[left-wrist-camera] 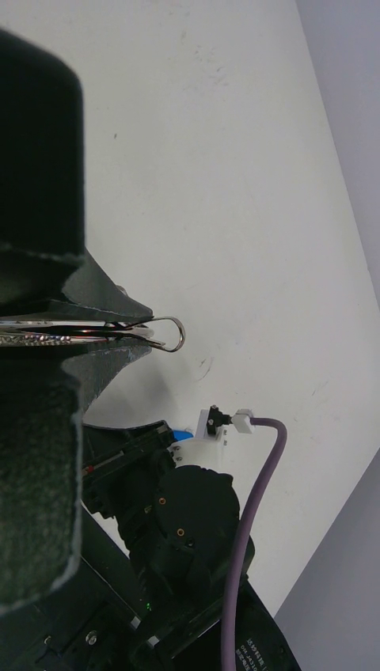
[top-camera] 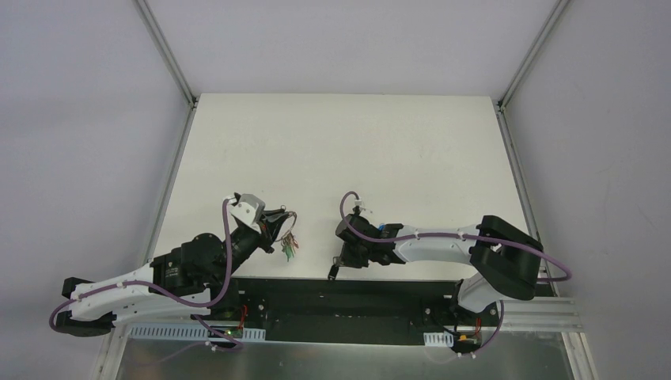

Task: Put the keys on the keyring

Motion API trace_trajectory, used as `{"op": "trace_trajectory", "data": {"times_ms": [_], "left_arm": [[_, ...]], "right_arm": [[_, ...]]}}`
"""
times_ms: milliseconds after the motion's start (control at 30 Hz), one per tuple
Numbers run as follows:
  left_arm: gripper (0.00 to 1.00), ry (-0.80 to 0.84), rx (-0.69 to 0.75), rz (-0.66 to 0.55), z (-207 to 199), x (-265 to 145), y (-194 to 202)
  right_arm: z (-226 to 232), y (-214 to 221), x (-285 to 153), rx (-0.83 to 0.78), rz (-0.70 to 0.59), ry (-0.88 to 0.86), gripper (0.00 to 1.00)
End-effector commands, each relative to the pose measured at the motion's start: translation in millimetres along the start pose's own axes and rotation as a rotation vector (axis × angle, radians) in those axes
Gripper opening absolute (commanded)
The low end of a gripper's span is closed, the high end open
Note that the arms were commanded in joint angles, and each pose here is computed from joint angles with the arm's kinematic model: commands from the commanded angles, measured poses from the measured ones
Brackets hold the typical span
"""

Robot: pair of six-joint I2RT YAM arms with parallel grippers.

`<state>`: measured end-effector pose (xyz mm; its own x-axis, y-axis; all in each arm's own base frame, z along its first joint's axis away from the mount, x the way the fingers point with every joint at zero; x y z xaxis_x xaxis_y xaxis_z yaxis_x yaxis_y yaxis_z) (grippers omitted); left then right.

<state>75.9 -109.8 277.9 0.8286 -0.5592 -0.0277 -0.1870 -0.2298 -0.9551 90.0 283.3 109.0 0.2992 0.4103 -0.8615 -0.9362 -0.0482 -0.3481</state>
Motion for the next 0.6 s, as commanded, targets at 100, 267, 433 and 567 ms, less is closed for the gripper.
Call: {"op": "trace_trajectory", "data": {"times_ms": [100,267,433,567], "left_arm": [[0.00,-0.020,-0.031,-0.034,1,-1,-5],[0.00,-0.014,-0.033,-0.032,1,-1,-6],[0.00,-0.006,-0.033,-0.027,-1,-1,-7],[0.00,0.009,-0.038,-0.027,-2,-1,-9]], "right_arm": [[4,-2,2,0.002,-0.002,-0.010,0.00],[7,-6,-10,-0.055,-0.037,-0.001,0.00],[15,-8,-38,-0.195,-0.118,0.036,0.00],[22,-6,-64,-0.317,-0.194,-0.030,0.00]]}}
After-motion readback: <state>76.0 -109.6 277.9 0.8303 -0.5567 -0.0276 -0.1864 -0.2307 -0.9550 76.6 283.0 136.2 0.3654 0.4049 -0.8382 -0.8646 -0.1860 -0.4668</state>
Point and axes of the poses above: each gripper's point midway between its finger pads, its own x axis out along the fingers, its own z axis along the line the jaws close on, y = z × x, the point moved 10 cm from there along -x, back along the fingers, and after that the axes turned 14 degrees about -x, right-handed, at the moved point
